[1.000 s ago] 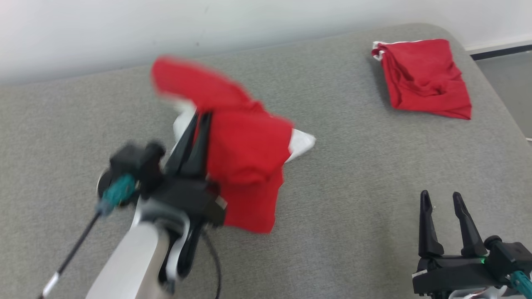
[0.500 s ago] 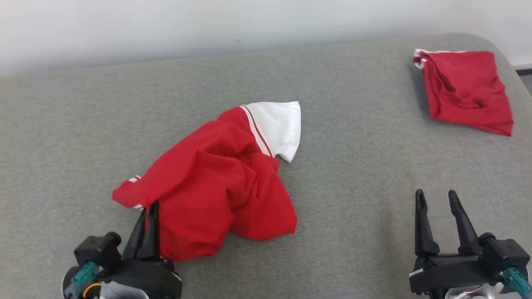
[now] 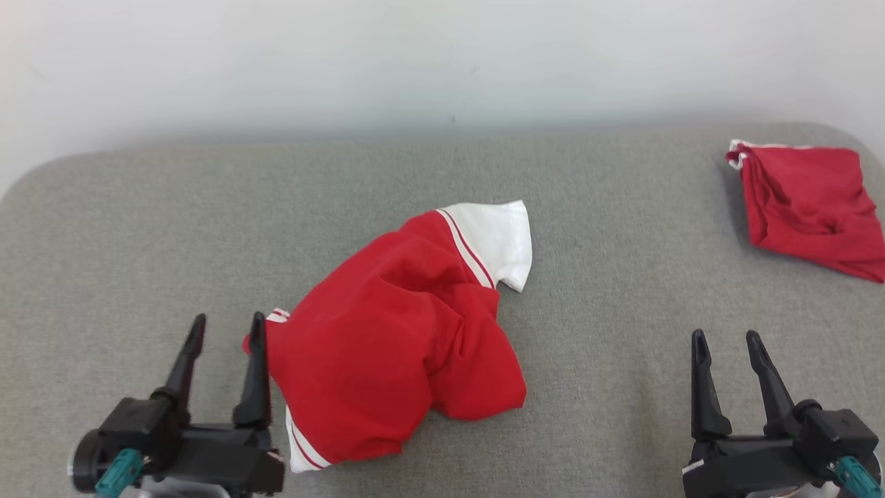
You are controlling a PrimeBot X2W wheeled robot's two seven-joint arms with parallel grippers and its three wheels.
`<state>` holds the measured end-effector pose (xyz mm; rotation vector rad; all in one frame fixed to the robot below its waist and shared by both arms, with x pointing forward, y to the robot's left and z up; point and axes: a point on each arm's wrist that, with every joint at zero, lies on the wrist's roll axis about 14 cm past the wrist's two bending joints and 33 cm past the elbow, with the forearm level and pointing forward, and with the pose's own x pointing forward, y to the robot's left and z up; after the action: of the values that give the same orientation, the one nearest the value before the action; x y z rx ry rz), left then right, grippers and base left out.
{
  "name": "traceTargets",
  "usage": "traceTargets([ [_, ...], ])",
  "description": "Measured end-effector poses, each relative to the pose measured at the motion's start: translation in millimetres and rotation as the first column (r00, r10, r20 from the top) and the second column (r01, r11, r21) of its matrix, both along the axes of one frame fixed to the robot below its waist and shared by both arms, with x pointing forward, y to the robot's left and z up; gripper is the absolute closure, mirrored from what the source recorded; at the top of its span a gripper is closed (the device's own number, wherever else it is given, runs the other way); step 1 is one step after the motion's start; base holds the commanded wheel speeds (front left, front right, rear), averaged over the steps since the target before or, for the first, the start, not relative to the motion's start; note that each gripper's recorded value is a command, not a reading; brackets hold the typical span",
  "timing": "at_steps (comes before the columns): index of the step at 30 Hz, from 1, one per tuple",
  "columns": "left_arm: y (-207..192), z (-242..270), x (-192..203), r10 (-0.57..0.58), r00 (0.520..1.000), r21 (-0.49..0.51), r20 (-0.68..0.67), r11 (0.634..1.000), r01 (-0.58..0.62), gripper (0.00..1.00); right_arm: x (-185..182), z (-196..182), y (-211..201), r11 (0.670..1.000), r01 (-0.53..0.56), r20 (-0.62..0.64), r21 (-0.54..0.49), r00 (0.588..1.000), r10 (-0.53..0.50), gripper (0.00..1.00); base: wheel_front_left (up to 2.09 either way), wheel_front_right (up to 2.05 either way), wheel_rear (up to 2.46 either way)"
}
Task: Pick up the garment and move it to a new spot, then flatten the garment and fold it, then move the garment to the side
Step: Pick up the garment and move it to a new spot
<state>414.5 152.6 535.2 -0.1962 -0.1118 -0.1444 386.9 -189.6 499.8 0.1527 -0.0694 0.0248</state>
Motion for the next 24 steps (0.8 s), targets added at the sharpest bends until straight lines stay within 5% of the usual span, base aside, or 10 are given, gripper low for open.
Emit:
traceTargets([
  [11,37.1,26.1,-32.5,0.060,0.994,0.072,0.092,0.995,-0.067,0.00,-18.0,12.8,3.1,1.000,-0.009,0.037,-0.004,0.999,0.010,0.00,0.00,0.00,0.00],
  [24,57.3,0.0,-66.3,0.073,0.997,0.087,0.023,0.993,-0.074,0.00,-32.6,2.0,0.9,1.000,-0.003,0.006,0.008,1.000,0.003,0.00,0.00,0.00,0.00],
])
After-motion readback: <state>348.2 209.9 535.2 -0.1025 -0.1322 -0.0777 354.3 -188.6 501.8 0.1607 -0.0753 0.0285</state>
